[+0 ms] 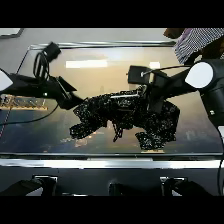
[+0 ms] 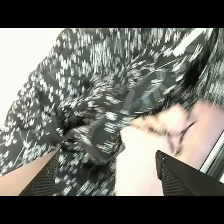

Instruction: Fold the clothes and pants, and hang the long-sleeved shirts on hangers.

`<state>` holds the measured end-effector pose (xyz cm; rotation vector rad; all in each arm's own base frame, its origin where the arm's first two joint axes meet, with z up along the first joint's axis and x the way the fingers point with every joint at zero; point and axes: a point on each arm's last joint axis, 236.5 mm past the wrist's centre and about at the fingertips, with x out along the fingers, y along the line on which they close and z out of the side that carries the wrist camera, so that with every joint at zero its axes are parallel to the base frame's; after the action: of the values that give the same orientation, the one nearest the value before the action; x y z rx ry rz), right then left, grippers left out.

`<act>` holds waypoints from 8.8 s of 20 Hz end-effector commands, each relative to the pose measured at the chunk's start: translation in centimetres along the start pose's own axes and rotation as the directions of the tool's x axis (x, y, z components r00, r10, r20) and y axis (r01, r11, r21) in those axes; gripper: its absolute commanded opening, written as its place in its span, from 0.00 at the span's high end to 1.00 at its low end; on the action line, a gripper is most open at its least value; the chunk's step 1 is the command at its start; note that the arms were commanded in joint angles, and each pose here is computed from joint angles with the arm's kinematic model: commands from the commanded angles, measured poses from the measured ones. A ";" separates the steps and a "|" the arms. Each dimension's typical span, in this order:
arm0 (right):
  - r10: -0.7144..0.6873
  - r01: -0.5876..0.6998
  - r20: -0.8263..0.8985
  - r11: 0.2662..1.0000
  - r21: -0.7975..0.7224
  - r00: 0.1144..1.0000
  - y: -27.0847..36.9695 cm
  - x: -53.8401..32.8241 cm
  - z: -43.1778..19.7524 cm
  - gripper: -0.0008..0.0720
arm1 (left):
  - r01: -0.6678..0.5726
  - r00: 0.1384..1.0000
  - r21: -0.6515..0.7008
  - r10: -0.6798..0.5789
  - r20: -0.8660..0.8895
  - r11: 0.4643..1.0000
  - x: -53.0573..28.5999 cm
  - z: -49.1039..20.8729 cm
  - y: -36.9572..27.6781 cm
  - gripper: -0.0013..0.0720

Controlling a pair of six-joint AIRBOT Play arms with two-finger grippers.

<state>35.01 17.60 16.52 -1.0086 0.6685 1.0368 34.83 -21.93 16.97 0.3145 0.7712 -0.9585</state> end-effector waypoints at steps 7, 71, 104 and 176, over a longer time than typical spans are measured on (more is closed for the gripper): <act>0.050 -0.045 0.040 0.993 -0.112 0.998 0.8 0.8 0.9 0.95 | 0.240 0.971 0.254 -0.232 -0.064 0.937 4.5 -6.0 -4.1 0.08; 0.026 -0.148 0.220 0.814 0.562 0.975 -3.3 9.5 -18.4 0.21 | 0.110 0.962 0.382 -0.195 0.192 0.918 4.7 1.0 -5.3 0.94; -0.098 0.122 -0.082 0.915 0.385 0.992 5.7 -9.2 -11.9 0.96 | -0.098 0.937 -0.044 0.107 0.333 0.994 3.6 3.9 2.8 0.23; -0.182 0.387 -0.847 -0.922 -0.030 -0.500 -0.3 -58.3 -29.5 0.96 | 0.069 0.949 -0.776 0.198 0.245 0.626 1.0 -0.7 8.8 0.23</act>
<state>14.78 -30.50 54.60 -0.1500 -0.1253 -1.5001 42.12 -17.42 15.14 -0.5823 0.8037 -0.5014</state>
